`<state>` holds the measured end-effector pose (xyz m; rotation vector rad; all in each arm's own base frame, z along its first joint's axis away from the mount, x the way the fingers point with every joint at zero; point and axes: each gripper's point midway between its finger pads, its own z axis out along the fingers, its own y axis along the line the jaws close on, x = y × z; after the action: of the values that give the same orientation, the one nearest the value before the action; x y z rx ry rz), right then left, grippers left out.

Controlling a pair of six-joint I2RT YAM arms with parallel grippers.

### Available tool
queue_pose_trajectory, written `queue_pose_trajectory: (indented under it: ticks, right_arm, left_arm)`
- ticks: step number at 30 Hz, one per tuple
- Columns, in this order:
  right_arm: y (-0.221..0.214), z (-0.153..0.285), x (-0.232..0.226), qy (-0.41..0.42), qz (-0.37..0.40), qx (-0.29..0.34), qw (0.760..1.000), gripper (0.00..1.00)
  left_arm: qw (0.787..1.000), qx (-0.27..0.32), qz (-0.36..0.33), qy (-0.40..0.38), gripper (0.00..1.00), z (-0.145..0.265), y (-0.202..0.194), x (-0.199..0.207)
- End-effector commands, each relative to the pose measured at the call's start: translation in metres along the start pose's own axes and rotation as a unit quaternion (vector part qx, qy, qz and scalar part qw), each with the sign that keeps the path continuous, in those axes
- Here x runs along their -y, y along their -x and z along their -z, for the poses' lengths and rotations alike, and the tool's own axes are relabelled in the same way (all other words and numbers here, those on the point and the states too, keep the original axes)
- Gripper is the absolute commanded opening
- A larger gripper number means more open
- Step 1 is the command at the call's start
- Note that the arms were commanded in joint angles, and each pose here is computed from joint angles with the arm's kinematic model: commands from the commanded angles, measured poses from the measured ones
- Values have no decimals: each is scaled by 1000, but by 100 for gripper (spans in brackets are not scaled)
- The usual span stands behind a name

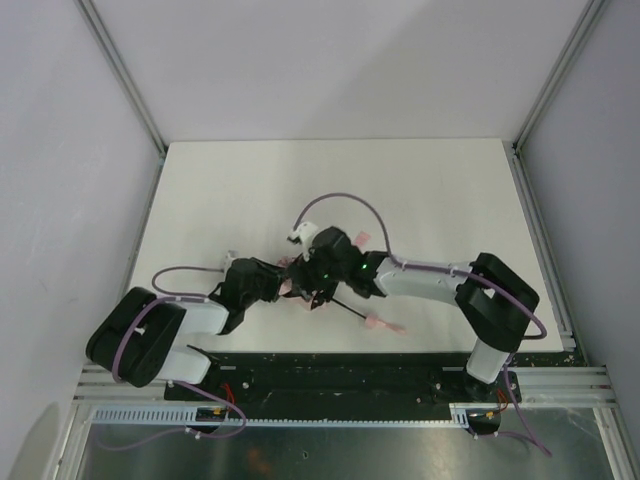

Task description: Put away the umbrella

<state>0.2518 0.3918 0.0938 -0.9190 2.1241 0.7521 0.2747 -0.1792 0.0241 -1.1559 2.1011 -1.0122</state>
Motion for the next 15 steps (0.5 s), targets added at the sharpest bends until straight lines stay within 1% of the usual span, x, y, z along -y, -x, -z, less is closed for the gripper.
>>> queue_pose_trajectory:
  ticks: [1,5,7,10,13,14,15]
  right_arm:
    - [9,-8,5,-100,91,19,991,81]
    - [-2,-27,-3,-131,117,12,984,81]
    - [-14,-37,-7,-144,135,-2,980,80]
    - [-37,-49,0,-186,163,-24,969,79]
    - [-60,-55,14,-230,170,-48,957,73]
    - [-68,-57,20,-241,165,-56,955,70]
    - [-75,-59,23,-244,162,-64,954,64]
  left_arm:
    - [989,11,-55,138,8,14,3,-86]
    - [989,10,-53,136,8,16,3,-85]
    - [989,10,-51,135,8,17,3,-85]
    - [990,8,-44,133,8,17,1,-82]
    - [991,4,-41,130,8,17,0,-80]
    - [991,3,-40,128,8,18,0,-79]
    - [991,3,-38,128,8,18,-1,-79]
